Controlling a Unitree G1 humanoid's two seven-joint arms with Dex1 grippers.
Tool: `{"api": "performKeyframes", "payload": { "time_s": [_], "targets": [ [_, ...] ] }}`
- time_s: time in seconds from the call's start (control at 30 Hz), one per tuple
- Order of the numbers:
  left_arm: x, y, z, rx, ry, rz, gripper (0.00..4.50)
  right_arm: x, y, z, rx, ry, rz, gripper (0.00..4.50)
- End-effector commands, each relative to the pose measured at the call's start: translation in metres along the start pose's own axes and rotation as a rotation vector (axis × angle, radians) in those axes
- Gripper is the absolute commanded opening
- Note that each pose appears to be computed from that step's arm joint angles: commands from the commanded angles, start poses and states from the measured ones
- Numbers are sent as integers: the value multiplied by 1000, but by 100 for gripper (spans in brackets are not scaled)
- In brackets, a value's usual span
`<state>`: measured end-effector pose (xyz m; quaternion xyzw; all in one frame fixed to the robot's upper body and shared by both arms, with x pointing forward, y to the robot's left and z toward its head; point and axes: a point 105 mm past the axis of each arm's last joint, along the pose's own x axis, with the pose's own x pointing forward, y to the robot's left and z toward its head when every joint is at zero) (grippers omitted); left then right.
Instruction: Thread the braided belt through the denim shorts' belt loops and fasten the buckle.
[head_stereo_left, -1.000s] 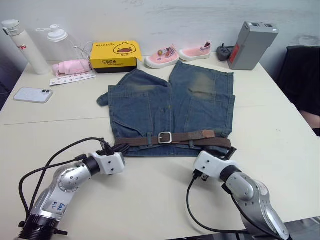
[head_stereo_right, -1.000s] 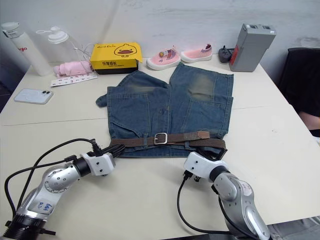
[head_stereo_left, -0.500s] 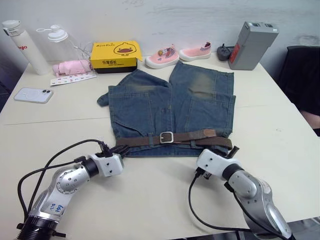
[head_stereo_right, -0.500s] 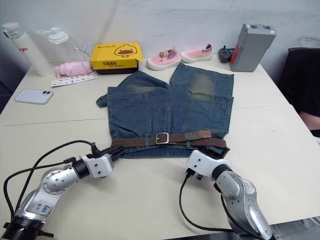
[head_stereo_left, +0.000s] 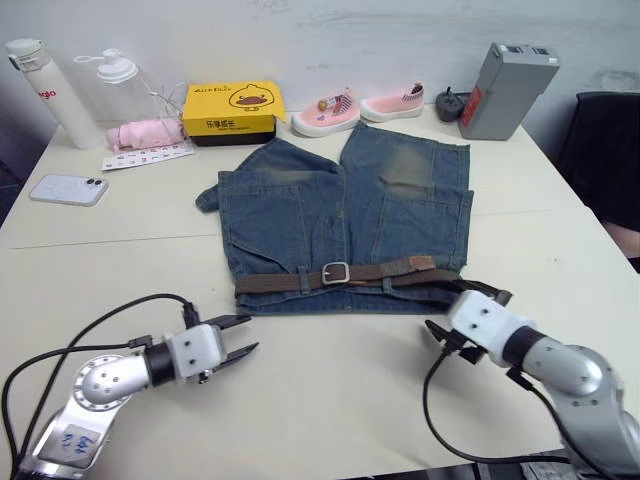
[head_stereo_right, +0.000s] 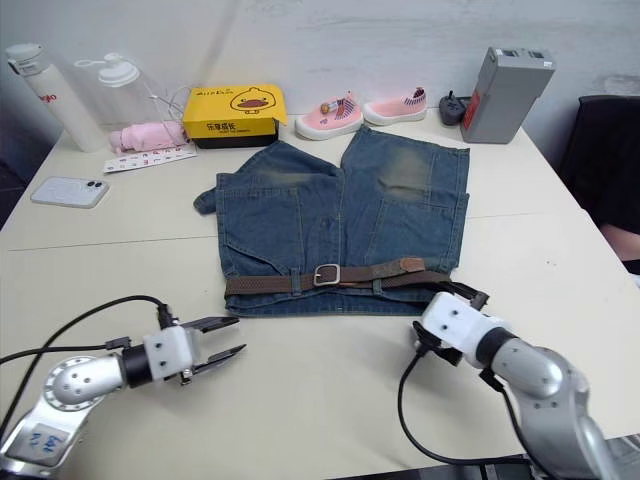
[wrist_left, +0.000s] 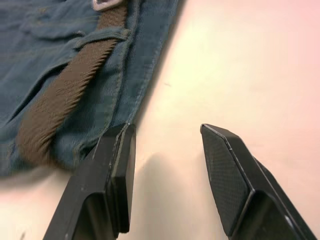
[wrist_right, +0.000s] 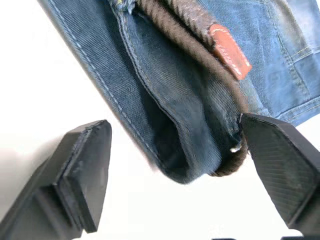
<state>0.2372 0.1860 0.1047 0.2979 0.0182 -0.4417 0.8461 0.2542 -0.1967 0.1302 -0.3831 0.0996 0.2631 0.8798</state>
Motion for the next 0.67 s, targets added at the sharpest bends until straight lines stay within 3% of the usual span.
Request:
{"api": "performKeyframes", "payload": {
  "time_s": [0.03, 0.17, 0.27, 0.67],
  "targets": [
    [-13, 18, 19, -109, -66, 58, 235, -18, -17, 14, 59, -96, -12, 441],
    [-18, 35, 33, -208, -104, 89, 235, -27, -51, 23, 294, -219, -80, 441],
    [-16, 45, 38, -239, -113, 120, 235, -27, -64, 25, 352, -249, -97, 441],
    [-7, 44, 49, -306, -172, 122, 235, -16, -69, 24, 377, -237, -102, 441]
  ]
}}
